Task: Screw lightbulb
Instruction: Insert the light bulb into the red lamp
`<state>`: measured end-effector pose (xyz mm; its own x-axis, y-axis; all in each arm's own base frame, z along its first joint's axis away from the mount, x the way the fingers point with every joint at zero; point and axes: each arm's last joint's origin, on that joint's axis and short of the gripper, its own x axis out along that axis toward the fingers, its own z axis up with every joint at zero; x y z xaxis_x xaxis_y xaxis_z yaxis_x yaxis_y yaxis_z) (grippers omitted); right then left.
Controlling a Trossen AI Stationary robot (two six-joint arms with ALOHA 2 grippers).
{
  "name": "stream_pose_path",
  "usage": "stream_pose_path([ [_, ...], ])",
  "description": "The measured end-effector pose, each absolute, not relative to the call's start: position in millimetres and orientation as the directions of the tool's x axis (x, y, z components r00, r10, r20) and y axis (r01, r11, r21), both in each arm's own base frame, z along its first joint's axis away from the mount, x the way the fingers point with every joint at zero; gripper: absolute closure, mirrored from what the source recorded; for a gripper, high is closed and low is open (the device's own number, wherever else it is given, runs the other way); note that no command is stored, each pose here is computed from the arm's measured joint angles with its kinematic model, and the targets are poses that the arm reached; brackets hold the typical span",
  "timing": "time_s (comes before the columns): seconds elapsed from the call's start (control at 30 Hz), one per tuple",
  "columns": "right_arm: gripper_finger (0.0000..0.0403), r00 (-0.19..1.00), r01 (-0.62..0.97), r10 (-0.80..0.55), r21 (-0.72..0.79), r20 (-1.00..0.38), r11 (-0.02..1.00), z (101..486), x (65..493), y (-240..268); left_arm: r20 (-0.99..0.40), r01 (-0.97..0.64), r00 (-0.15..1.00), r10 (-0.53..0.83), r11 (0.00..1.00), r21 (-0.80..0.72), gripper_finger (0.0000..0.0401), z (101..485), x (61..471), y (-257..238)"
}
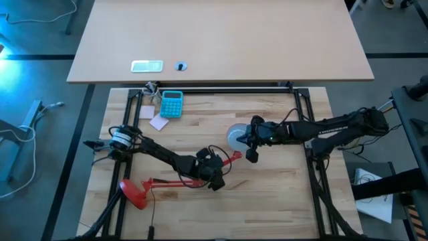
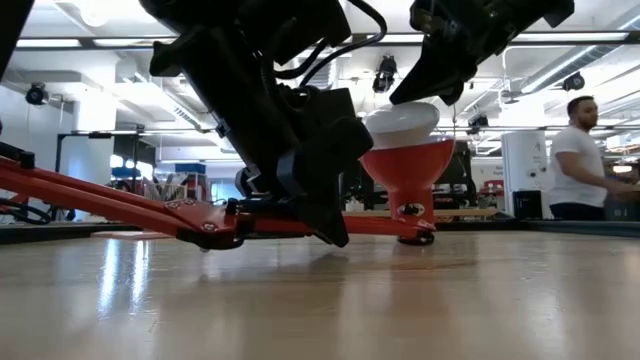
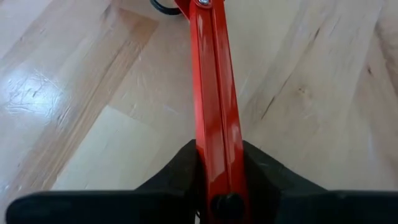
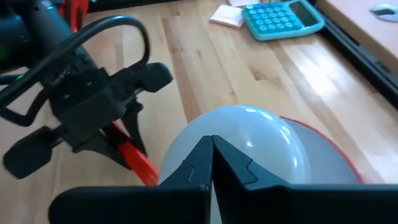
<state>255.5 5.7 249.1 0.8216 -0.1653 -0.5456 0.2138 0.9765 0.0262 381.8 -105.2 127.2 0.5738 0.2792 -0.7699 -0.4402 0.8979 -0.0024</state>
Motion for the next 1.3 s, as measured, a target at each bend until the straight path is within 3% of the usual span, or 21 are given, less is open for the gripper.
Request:
stream_pose_path([
  [0.37, 0.0403, 0.801, 0.275, -0.225, 0.008, -0.555, 0.961, 257, 243, -7, -0.777, -0.432, 0.573, 0.259, 0.902, -0.019, 0.0315, 127, 380, -112],
  [0.9, 0.0403, 0.804, 0.233, -0.159, 0.058, -0.573, 0.971, 254, 244, -5, -0.770, -0.438, 0.577, 0.273, 0.899, -0.010, 0.0313, 129, 381, -111],
  [1.3, 0.0403, 0.808, 0.231, -0.156, 0.062, -0.568, 0.971, 254, 244, -5, -0.764, -0.434, 0.585, 0.271, 0.901, -0.012, 0.0233, 140, 380, -111],
])
